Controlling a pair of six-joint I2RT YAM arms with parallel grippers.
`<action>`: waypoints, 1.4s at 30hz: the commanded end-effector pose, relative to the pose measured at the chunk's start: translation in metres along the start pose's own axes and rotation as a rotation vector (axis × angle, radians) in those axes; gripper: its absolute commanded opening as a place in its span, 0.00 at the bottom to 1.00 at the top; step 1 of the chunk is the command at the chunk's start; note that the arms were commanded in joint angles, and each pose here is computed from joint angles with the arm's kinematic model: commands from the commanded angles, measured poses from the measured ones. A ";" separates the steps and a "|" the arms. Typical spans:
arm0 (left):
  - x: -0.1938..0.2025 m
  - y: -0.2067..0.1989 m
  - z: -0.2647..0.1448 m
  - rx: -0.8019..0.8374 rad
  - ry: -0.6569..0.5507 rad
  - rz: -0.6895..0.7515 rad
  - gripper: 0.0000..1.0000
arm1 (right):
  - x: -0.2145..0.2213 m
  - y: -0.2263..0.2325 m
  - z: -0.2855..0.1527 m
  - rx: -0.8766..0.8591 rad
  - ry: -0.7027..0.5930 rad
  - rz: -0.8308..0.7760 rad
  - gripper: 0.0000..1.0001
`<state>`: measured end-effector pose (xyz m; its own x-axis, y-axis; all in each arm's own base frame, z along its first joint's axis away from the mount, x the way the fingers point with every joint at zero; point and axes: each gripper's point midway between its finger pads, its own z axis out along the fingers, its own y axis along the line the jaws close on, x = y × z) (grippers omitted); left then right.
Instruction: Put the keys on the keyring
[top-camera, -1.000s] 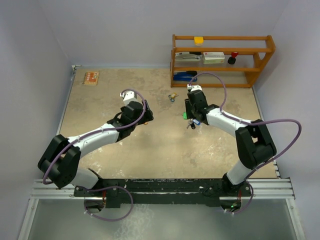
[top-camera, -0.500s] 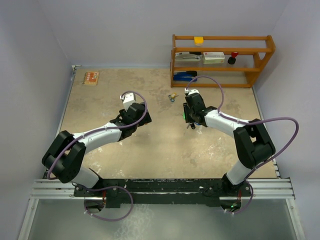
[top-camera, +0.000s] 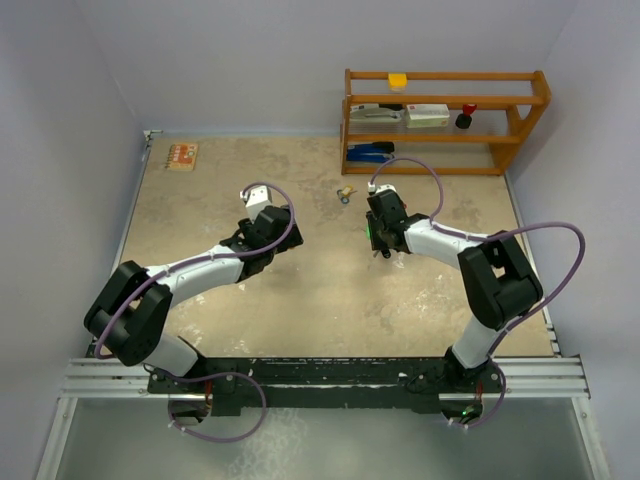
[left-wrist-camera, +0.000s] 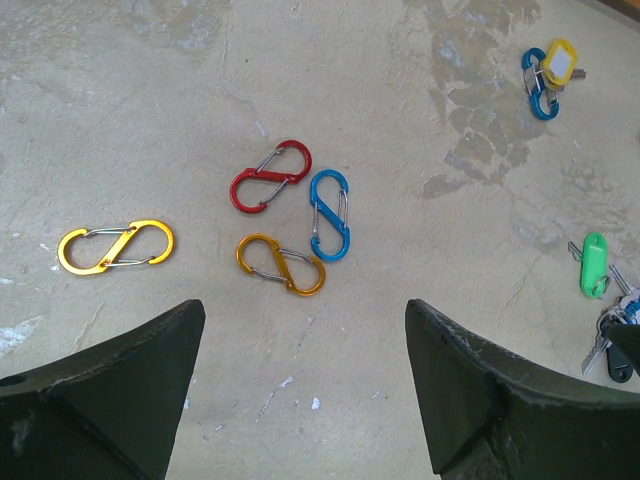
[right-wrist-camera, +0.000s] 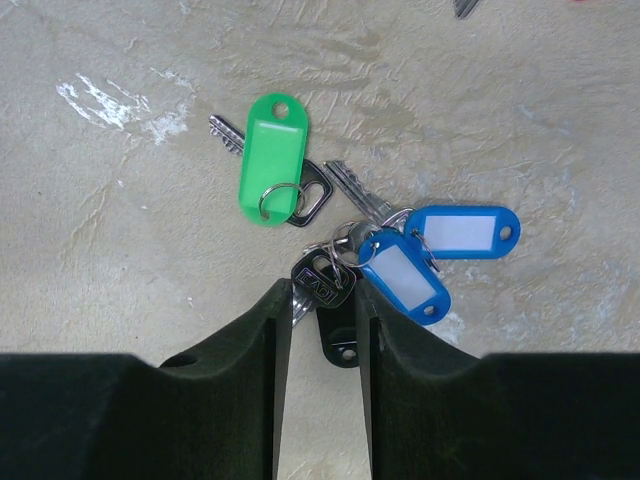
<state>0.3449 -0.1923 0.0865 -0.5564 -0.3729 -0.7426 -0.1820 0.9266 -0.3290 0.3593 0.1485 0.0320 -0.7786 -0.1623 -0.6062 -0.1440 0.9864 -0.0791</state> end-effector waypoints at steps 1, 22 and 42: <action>-0.020 -0.009 0.000 0.010 -0.053 -0.037 0.78 | -0.004 0.004 -0.002 -0.012 -0.012 0.015 0.34; -0.021 -0.011 0.001 0.014 -0.050 -0.035 0.78 | -0.006 -0.005 0.004 0.045 -0.016 0.009 0.20; -0.023 -0.011 0.001 0.011 -0.055 -0.033 0.78 | -0.022 -0.019 -0.007 0.115 -0.076 0.004 0.00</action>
<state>0.3463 -0.1903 0.0862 -0.5563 -0.3730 -0.7426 -0.1893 0.9270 -0.3239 0.3616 0.1385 0.0259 -0.7809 -0.1691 -0.6013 -0.1116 0.9849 -0.1321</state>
